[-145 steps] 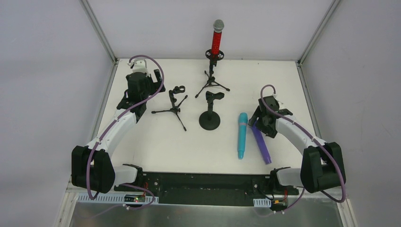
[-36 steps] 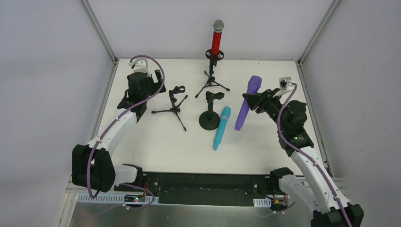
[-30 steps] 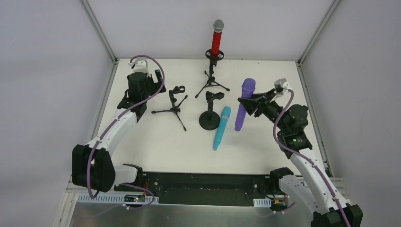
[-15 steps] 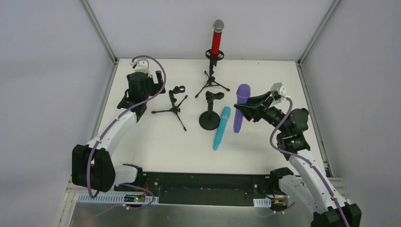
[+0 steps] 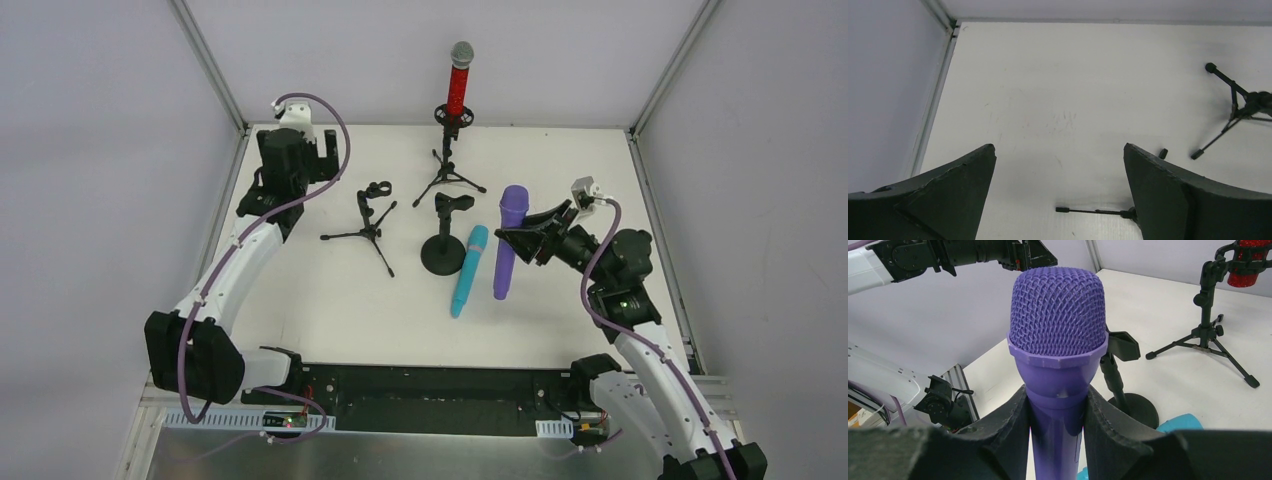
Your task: Attach the microphones to the stand
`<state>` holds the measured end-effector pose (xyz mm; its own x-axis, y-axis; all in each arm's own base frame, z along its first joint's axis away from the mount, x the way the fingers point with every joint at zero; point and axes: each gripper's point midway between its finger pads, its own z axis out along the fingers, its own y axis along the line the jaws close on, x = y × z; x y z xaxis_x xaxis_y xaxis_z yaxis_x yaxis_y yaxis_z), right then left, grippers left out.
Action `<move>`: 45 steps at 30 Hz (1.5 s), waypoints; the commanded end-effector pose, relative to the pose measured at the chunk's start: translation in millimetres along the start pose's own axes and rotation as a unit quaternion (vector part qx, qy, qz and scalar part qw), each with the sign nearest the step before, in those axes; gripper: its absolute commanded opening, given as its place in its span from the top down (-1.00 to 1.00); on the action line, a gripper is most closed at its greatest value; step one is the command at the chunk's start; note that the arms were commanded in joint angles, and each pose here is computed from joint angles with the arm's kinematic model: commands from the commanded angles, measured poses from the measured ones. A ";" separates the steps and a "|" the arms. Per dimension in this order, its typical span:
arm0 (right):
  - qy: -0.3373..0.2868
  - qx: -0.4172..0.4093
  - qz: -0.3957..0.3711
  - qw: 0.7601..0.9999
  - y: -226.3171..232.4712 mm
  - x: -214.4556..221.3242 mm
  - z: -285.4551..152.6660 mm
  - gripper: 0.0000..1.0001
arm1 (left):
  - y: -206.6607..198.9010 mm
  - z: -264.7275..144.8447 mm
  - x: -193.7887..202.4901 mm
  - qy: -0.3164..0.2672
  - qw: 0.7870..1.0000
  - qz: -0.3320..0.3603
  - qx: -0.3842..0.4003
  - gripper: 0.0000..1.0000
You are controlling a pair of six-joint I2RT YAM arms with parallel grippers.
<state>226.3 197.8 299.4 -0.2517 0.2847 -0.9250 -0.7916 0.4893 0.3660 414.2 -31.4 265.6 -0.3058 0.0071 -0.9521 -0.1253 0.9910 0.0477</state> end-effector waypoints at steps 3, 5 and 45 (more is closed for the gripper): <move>-0.019 -0.008 -0.023 1.000 14.5 -17.4 -6.4 1.00 | -47.9 -34.0 -56.1 -0.072 0.980 0.097 0.160 -0.98; -0.014 -0.003 -0.029 0.999 13.3 -15.1 -8.2 1.00 | -68.4 -45.3 -67.4 -0.094 0.966 0.105 0.217 -0.98; -0.050 0.094 -0.074 0.991 -52.6 -30.9 22.6 1.00 | -251.9 -143.2 12.4 -0.145 0.711 0.157 0.670 -0.98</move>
<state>274.7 185.6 266.0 -0.2736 0.2505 -0.9286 -0.6657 0.6475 0.3708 309.0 -293.8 230.4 -0.1041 0.1833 -0.9775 0.9802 0.1853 -0.0697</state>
